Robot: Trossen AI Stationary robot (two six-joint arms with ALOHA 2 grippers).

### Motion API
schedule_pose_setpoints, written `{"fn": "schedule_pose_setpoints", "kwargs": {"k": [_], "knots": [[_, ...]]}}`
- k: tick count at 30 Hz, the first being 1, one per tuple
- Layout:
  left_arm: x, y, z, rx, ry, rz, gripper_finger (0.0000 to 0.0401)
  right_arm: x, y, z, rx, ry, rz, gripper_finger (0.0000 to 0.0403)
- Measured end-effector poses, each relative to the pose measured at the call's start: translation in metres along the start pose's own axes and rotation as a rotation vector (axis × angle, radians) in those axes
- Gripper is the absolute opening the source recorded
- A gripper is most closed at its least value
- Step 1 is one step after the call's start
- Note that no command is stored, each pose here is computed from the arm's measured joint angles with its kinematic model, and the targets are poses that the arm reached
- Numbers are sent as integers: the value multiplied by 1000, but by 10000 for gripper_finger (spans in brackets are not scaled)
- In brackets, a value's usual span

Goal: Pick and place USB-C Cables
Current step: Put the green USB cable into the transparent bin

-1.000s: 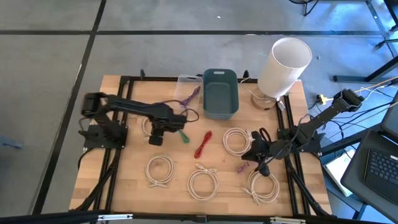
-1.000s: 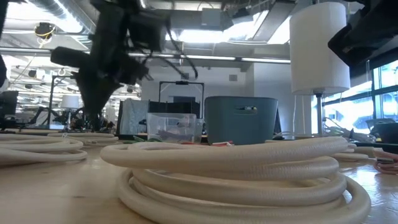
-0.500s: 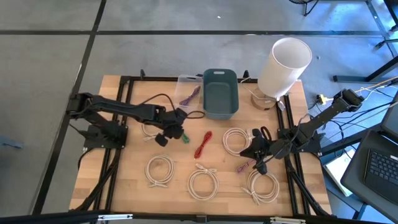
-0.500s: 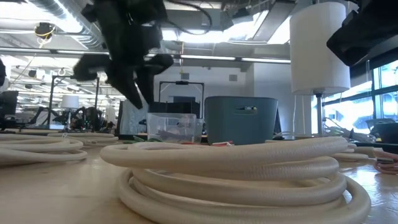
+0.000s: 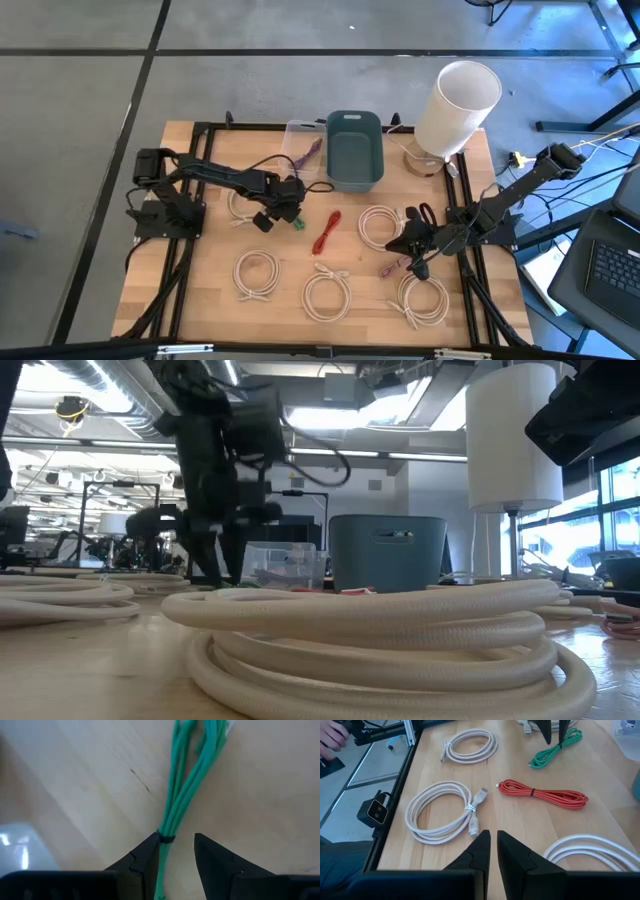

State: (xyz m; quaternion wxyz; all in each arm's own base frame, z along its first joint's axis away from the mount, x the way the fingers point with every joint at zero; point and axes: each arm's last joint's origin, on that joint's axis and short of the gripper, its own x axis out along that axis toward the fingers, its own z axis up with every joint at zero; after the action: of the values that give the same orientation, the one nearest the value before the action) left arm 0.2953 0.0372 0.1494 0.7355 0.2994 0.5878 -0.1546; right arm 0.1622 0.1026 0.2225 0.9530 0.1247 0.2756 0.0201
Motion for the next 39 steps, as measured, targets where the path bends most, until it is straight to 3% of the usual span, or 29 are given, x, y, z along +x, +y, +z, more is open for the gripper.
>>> {"fn": "schedule_pose_setpoints", "kwargs": {"k": [11,19,25,33,39], "knots": [[20,10,-6,-36,5,-16,113,0,0,0,-4,-2,-4,37],[20,11,-4,-219,-1,20,17,0,0,0,-54,-5,-8,37],[14,9,1,-366,-8,52,13,0,-1,0,-81,-10,-30,37],[-35,20,19,-530,-139,185,12,0,-1,0,-143,-9,-30,37],[-93,38,20,-784,-290,365,12,0,-1,0,-232,-13,-28,37]]}}
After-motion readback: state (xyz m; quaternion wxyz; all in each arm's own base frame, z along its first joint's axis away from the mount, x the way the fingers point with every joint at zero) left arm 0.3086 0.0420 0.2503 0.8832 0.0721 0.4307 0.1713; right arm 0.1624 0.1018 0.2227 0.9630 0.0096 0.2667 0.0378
